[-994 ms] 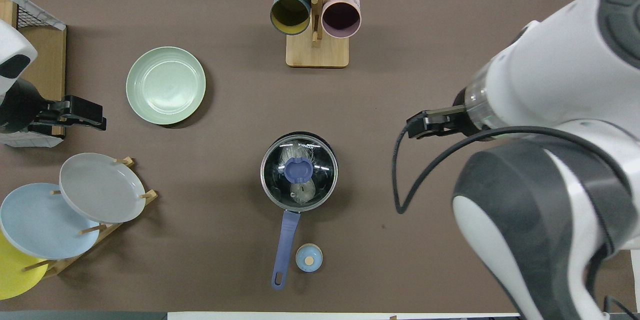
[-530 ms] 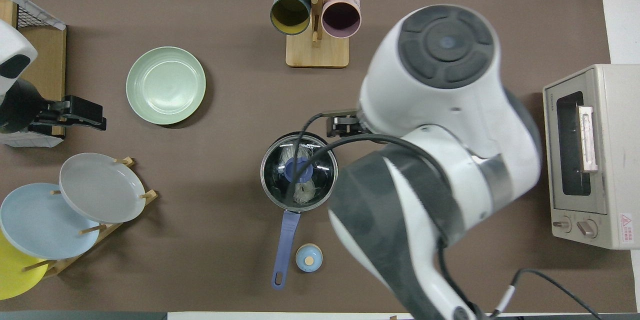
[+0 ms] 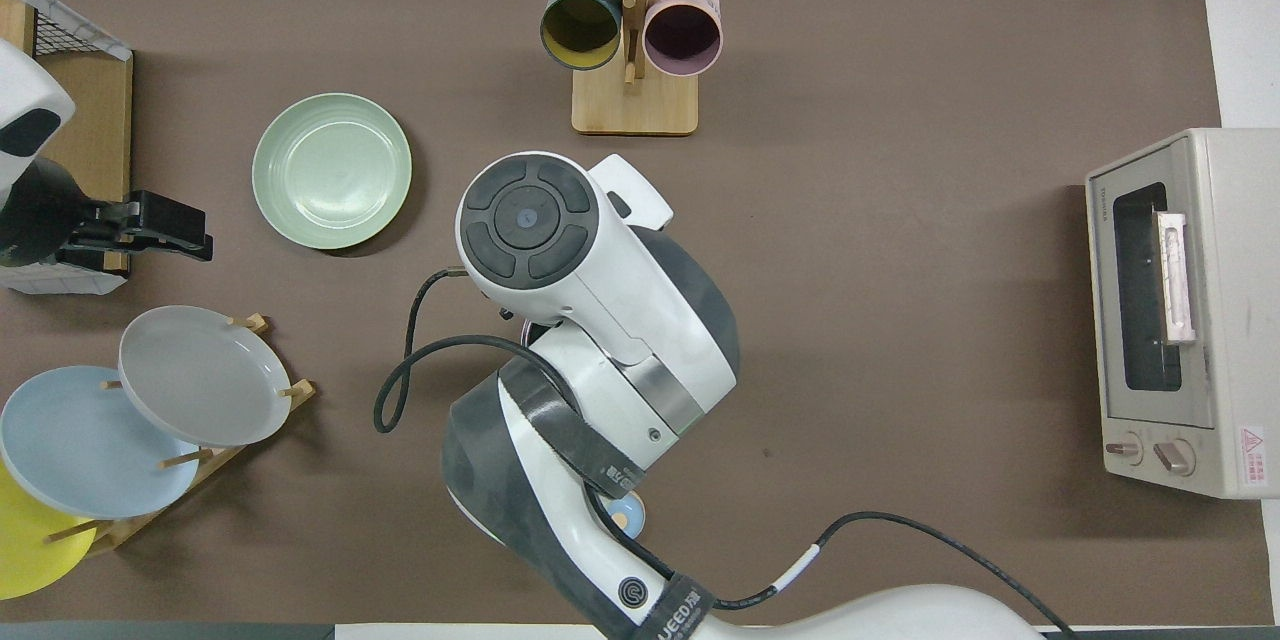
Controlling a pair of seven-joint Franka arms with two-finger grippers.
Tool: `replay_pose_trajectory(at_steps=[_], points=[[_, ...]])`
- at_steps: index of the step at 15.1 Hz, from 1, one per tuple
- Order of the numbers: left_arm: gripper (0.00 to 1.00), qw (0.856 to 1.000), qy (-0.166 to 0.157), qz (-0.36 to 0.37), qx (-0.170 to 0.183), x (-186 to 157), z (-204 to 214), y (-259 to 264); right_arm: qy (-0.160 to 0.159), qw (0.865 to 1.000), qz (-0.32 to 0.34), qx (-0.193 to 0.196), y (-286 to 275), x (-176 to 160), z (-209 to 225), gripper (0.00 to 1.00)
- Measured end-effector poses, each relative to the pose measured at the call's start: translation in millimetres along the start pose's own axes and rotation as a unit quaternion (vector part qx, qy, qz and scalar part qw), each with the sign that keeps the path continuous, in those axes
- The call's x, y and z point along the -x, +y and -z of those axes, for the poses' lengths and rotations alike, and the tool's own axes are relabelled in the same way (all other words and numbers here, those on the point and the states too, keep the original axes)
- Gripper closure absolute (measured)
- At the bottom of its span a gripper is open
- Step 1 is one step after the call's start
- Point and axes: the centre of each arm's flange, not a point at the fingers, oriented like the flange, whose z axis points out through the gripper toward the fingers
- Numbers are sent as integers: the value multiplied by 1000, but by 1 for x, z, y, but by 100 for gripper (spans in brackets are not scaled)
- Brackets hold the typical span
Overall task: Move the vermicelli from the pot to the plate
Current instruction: 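Lift the glass lid up off the pot with the right gripper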
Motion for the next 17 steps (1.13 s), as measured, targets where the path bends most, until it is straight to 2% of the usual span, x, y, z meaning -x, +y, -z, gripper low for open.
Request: replay_pose_trajectory(at_steps=[10, 17], points=[[0, 1000, 0, 0, 0, 0, 0, 0, -17, 1000, -3, 18, 11, 5, -53, 0], [0, 1000, 0, 0, 0, 0, 0, 0, -29, 999, 10, 27, 9, 28, -60, 0]])
